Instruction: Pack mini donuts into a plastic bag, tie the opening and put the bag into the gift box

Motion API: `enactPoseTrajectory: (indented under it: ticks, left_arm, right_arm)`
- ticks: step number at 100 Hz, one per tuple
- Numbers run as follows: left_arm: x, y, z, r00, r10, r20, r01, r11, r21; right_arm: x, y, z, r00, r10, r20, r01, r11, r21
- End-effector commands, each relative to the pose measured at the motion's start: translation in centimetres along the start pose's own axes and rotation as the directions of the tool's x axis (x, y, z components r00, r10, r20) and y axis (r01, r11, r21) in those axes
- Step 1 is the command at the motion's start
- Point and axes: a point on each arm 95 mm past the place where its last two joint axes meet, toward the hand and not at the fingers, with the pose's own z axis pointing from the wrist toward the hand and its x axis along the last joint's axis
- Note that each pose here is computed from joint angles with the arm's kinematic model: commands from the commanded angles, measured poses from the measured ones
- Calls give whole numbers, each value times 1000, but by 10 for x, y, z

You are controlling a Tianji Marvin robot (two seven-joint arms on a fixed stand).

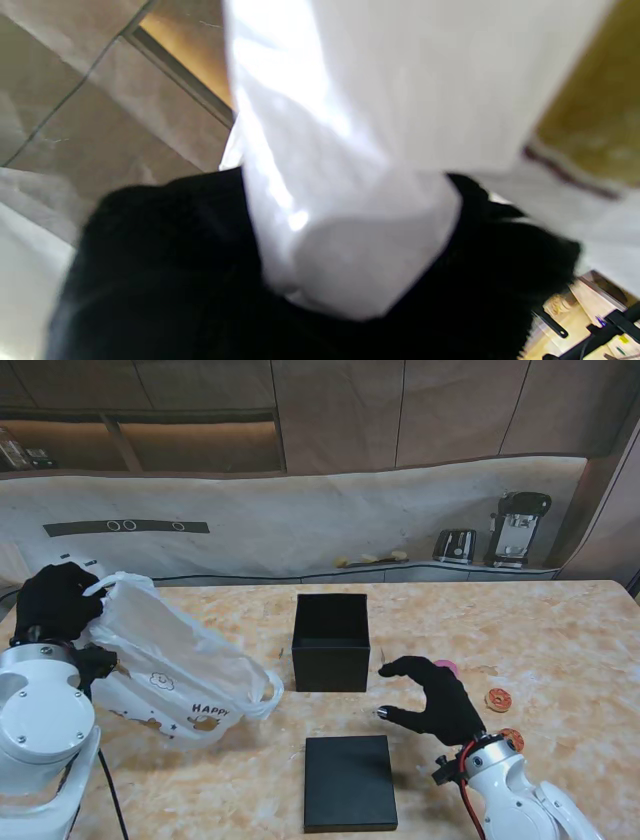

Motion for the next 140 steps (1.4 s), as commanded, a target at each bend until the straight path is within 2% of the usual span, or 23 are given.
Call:
enactPoseTrajectory:
  ticks: [1, 32, 55, 93, 140]
  left_arm:
    - [12, -1, -8, 999, -27, -23, 26, 999, -24]
    - [40, -16, -32, 992, -104, -73, 98, 993, -72]
    - [51, -14, -33, 985, -168, -46, 161, 979, -128]
    - [71, 9, -44, 959, -283, -8, 275, 940, -202]
    - [107, 36, -57, 912, -409, 33, 404, 877, -260]
  right_arm:
    - [3, -3, -4, 1000, 9, -5, -8, 1000, 7]
    - [0, 2, -12, 1000, -7, -5, 7, 1000, -9]
    - [0, 4, -12, 1000, -12, -8, 12, 1000, -27]
    - [-2, 14, -17, 999, -40, -3, 39, 997, -61]
    - [-7, 28, -22, 996, -87, 12, 87, 990, -107]
